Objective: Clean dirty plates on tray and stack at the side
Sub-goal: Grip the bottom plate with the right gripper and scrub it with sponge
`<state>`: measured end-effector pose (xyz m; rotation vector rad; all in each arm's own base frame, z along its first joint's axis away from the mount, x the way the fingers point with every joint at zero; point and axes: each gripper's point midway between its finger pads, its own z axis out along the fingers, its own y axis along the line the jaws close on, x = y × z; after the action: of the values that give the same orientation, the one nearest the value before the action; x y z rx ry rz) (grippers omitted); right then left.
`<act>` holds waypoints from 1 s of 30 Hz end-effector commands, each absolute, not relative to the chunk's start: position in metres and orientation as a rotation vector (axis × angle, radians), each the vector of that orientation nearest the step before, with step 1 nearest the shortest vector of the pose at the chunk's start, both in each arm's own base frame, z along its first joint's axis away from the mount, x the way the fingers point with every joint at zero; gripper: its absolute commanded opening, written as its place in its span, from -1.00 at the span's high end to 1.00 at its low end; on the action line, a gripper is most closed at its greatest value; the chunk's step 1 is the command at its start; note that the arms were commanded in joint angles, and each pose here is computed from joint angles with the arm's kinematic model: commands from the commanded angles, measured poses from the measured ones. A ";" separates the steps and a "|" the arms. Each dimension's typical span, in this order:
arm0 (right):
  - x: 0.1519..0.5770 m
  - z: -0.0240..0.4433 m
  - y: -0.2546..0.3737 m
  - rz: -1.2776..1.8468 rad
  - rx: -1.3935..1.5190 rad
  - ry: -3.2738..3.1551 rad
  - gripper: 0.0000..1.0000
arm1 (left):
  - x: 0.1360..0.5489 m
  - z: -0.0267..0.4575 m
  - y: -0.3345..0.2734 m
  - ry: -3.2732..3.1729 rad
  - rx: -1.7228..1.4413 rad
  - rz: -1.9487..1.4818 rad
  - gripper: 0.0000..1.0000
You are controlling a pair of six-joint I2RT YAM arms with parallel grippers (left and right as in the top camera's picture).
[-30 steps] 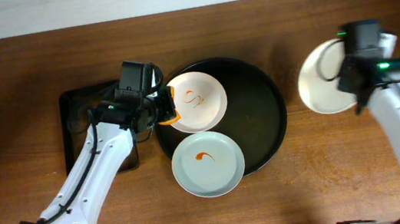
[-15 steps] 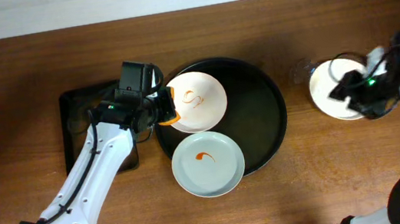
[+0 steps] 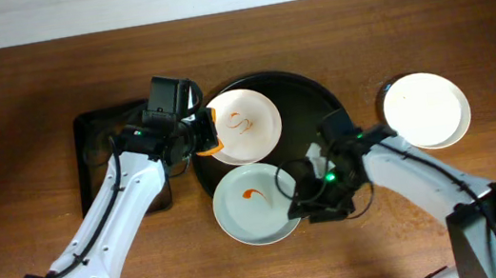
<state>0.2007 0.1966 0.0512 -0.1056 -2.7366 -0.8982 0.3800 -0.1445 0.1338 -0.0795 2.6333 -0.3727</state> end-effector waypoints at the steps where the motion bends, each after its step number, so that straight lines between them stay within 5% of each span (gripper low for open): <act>1: 0.190 0.041 0.212 -0.833 -0.249 -2.714 -0.08 | 0.381 0.146 -0.143 2.598 -0.079 -0.378 0.99; 9: 0.181 0.018 0.207 -0.725 -0.370 -2.741 0.05 | 0.381 0.146 -0.143 2.598 -0.079 -0.378 0.99; 11: 0.184 0.017 0.207 -0.721 -0.375 -2.760 0.34 | 0.381 0.146 -0.143 2.598 -0.079 -0.378 0.99; 13: 0.189 0.014 0.203 -0.693 -0.380 -2.798 0.92 | 0.381 0.146 -0.143 2.599 -0.078 -0.378 0.99; 19: 0.211 0.012 0.179 -0.611 -0.366 -2.910 0.92 | 0.379 0.145 -0.142 2.607 -0.079 -0.376 0.99; 24: 0.275 0.054 0.103 -0.261 -0.411 -3.196 0.92 | 0.377 0.144 -0.143 2.618 -0.077 -0.380 0.99; 30: 0.299 0.060 0.069 -0.082 -0.306 -3.313 0.92 | 0.353 0.151 -0.233 2.546 0.346 -0.565 0.99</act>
<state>0.2906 0.0757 0.0506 -0.3437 -3.2601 -0.1342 0.3682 -0.1928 0.1411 0.0976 2.6092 -0.5109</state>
